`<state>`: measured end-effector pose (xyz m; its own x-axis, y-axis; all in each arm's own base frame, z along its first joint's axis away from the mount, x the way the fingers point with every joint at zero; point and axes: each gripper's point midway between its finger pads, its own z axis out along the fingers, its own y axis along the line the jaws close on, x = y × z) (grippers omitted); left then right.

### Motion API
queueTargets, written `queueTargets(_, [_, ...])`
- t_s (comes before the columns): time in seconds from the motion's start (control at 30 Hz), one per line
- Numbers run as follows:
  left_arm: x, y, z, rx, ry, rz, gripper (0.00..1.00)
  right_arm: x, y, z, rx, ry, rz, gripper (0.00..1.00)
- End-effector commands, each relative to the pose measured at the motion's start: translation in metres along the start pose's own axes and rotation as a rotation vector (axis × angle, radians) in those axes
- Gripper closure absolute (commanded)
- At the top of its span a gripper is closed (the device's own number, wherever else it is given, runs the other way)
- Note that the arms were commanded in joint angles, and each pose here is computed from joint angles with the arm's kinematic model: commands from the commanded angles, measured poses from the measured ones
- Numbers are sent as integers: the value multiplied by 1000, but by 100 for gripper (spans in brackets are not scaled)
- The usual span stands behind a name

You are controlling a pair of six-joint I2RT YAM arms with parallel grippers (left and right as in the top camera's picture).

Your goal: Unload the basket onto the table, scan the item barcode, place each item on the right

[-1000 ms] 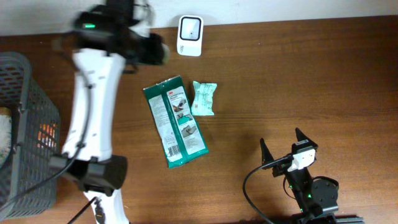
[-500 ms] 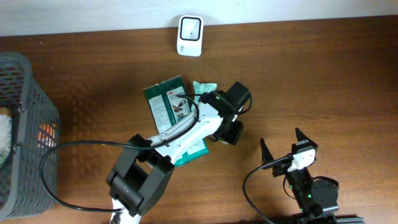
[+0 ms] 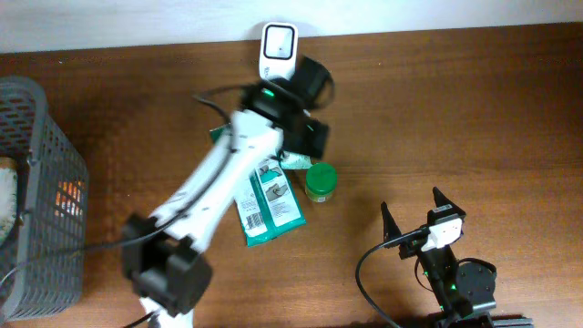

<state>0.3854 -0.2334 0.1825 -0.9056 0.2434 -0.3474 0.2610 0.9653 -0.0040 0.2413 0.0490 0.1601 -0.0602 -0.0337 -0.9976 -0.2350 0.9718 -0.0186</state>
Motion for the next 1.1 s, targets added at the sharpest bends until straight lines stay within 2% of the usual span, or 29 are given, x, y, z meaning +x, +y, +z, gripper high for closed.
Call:
queueTargets(0.0, [-37,97,-111,-71,-257,-206,1,2,2,0,-8,3,0,2])
queueTargets(0.1, [-17,192,-168,-168,-356,-415,1,2,2,0,-8,3,0,2])
queueTargets(0.13, [2,244,-195,-239,-402,-541,1,2,2,0,-8,3,0,2])
queueTargets(0.17, [18,278,-211,-292,-428,-628,1,2,2,0,-8,3,0,2])
queueTargets(0.23, [72,362,-242,-446,-456,-862,1,2,2,0,-8,3,0,1])
queueTargets(0.3, [126,419,-246,-542,-430,-1099,0,2,2,0,-8,3,0,1])
queueTargets(0.4, [186,465,-205,-533,-289,-1279,1,2,2,0,-8,3,0,2])
queueTargets(0.47, [199,473,-166,-439,-205,-1242,2,2,2,0,-8,3,0,1])
queueTargets(0.53, [220,474,-107,-370,-70,-1178,5,2,2,0,-8,3,0,2])
queueTargets(0.63, [230,476,-71,-335,-25,-1155,9,2,2,0,-8,3,0,2])
queueTargets(0.67, [223,474,-59,-268,-35,-1078,10,2,2,0,-8,3,0,2])
queueTargets(0.73, [209,468,-36,-134,-49,-980,21,2,2,0,-8,3,0,2])
queueTargets(0.77, [213,468,-25,-115,-24,-982,30,2,2,0,-8,3,0,2])
queueTargets(0.83, [220,468,-6,-87,21,-989,38,2,2,0,-8,3,0,2])
queueTargets(0.97, [227,471,30,-30,68,-948,50,2,2,0,-8,3,0,2])
queueTargets(1.07, [219,464,48,72,36,-879,51,2,2,0,-8,3,0,2])
